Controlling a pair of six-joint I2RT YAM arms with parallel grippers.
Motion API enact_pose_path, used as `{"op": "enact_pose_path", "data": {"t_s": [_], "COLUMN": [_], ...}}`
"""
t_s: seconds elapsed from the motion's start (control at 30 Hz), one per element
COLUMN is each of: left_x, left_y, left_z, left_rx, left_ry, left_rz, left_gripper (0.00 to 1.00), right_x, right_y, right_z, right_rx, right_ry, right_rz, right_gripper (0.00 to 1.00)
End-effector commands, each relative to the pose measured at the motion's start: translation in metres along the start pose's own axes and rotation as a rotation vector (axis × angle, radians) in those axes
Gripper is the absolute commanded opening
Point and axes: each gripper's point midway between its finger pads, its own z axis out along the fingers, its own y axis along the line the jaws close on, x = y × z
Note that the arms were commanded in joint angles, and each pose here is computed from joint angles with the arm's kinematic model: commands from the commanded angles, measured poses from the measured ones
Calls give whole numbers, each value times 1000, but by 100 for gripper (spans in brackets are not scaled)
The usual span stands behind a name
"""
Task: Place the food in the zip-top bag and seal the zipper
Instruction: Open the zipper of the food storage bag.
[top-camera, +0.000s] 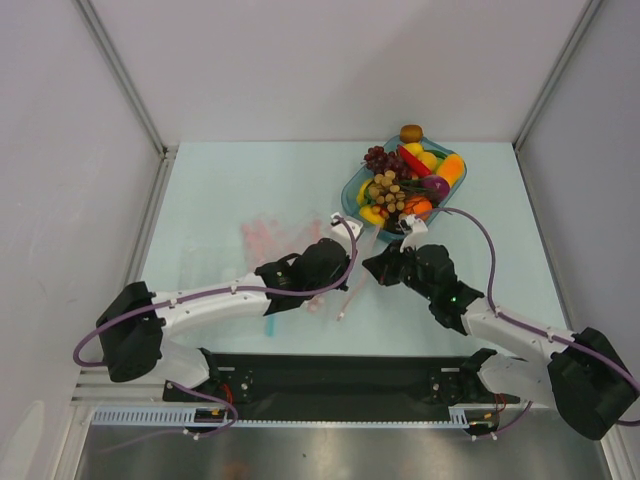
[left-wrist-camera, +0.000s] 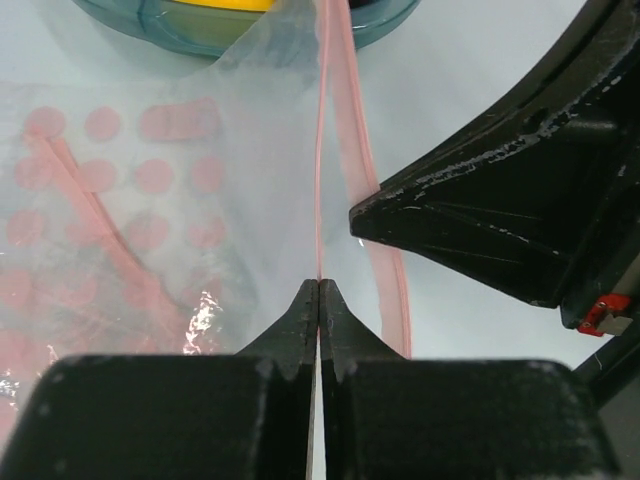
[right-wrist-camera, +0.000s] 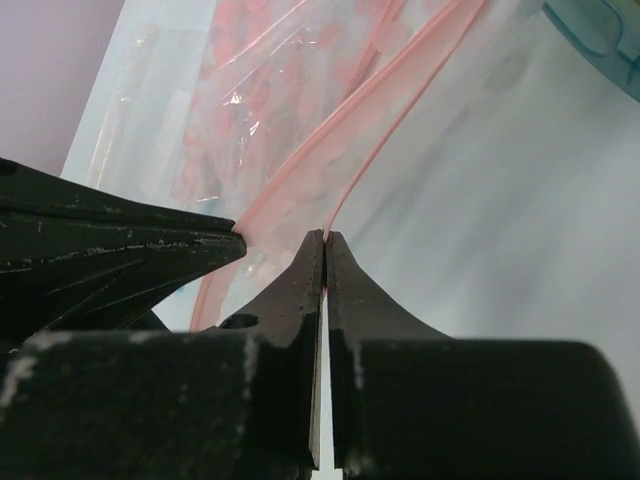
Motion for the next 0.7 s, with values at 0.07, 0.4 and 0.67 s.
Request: {"op": "enact_pose_path", "data": {"t_s": [0.07, 0.4, 0.67], "left_x": [-15, 3, -6], "left_y": [6, 6, 31], "left_z": [-3, 14, 2], "left_rx": [-40, -75, -207], "left_ry": [-40, 44, 24], "left_rz": [11, 15, 26], "left_gripper": [0, 28, 0], "right_x": [-27, -25, -25], "right_y": [23, 32, 13], "right_z": [-2, -4, -1], "right_rx": [-54, -67, 44], "right_ry": [-75, -84, -87], "right_rz": [-48, -96, -81], "right_gripper": [0, 0, 0]}}
